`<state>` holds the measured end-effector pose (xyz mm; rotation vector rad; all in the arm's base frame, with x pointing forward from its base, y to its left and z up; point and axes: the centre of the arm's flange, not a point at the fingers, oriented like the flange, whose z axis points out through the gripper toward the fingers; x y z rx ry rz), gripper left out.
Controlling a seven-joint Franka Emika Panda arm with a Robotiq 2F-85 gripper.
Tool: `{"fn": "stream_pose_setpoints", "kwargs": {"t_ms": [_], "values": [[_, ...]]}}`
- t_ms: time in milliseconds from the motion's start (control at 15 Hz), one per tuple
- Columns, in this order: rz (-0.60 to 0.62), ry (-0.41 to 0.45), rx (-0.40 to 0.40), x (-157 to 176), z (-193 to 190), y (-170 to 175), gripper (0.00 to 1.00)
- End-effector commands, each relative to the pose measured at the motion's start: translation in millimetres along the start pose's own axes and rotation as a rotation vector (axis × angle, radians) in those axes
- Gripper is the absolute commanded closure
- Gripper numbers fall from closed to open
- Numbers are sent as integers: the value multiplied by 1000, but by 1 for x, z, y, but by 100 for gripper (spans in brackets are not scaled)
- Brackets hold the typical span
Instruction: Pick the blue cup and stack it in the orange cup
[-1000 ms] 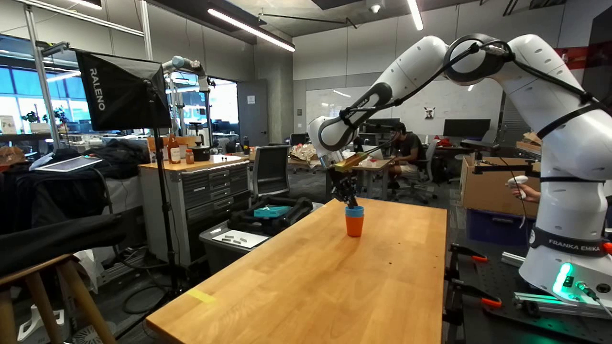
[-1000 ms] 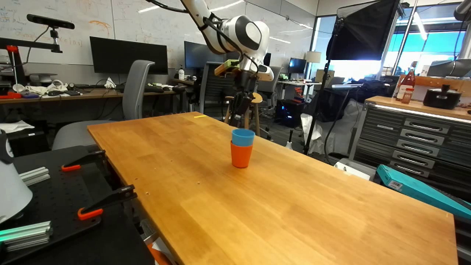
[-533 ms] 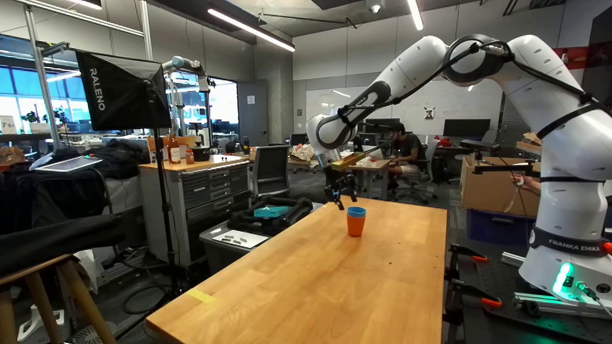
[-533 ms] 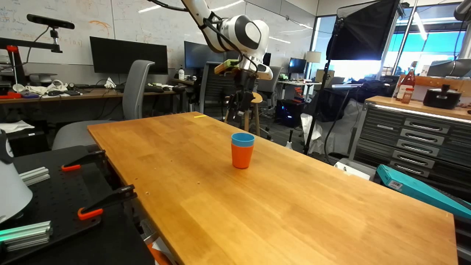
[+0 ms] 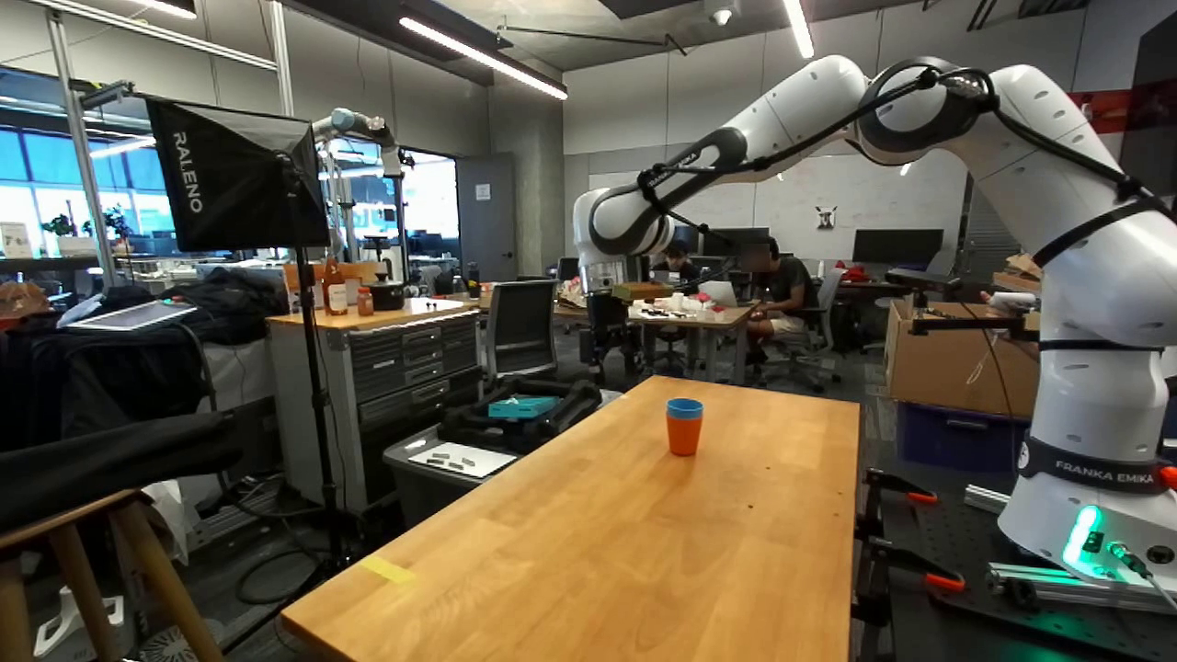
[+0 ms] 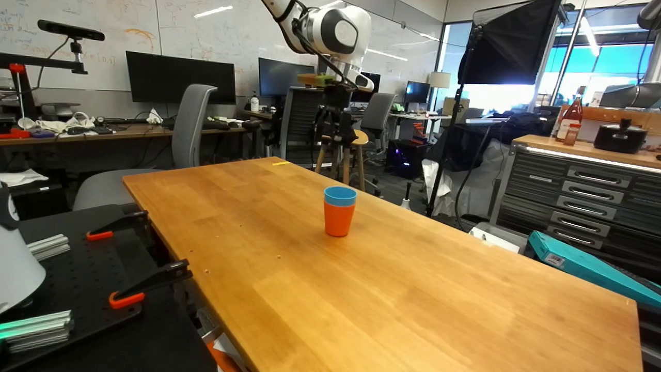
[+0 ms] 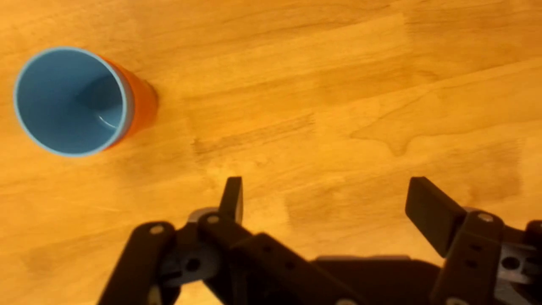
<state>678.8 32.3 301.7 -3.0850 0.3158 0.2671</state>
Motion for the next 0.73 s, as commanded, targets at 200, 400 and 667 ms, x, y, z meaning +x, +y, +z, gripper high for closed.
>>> {"fn": "stream_pose_setpoints", "kwargs": {"t_ms": [200, 400, 667], "values": [[-204, 75, 62, 20, -53, -9, 0], [-239, 101, 56, 27, -69, -1, 0], [-203, 112, 36, 19, -62, 2, 0]]}}
